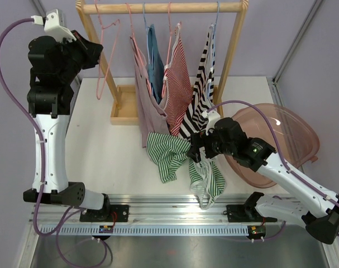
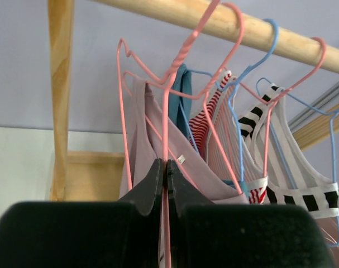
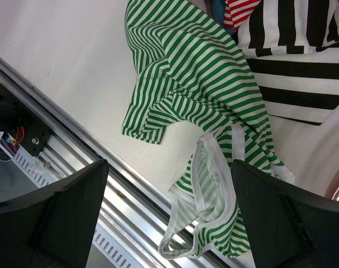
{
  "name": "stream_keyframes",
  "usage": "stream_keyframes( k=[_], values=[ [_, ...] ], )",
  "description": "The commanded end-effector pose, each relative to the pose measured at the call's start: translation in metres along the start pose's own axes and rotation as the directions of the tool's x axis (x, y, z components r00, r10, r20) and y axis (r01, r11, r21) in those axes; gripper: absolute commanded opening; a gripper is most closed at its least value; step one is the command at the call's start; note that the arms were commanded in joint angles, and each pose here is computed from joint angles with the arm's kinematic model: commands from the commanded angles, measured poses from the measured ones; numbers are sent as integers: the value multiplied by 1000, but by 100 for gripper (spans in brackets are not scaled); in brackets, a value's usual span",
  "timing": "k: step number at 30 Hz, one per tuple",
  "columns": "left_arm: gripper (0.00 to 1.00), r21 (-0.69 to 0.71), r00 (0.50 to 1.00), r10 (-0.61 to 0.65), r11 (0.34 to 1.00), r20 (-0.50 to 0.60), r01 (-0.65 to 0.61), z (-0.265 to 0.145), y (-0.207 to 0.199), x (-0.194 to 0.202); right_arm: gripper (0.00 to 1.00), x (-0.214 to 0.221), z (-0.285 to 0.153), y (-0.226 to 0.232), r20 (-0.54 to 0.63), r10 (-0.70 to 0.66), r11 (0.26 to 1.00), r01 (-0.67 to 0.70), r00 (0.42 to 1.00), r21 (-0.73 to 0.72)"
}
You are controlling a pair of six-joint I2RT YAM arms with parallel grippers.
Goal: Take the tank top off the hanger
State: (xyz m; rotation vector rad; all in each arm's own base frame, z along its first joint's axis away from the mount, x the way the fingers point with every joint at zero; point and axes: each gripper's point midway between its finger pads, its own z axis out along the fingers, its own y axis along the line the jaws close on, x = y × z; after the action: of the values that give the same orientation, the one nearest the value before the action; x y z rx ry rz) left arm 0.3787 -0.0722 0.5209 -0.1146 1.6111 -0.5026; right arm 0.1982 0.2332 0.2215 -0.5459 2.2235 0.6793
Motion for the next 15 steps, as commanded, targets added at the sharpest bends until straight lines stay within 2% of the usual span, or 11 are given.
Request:
stream_keyframes(
  k=[1, 8, 15],
  values=[
    [0, 86, 990, 7, 996, 144, -19, 1, -24, -48, 99, -22, -7, 4, 59, -18, 1000, 19, 998, -8],
    [0, 69, 988, -28, 997, 152, 17, 36, -14, -51, 100, -20, -9, 4, 54, -15, 1000, 15, 998, -7],
    [0, 9, 991, -44, 999, 130, 43, 50, 6, -30, 99, -18, -13, 2, 59, -14, 1000, 14, 998, 2]
  ],
)
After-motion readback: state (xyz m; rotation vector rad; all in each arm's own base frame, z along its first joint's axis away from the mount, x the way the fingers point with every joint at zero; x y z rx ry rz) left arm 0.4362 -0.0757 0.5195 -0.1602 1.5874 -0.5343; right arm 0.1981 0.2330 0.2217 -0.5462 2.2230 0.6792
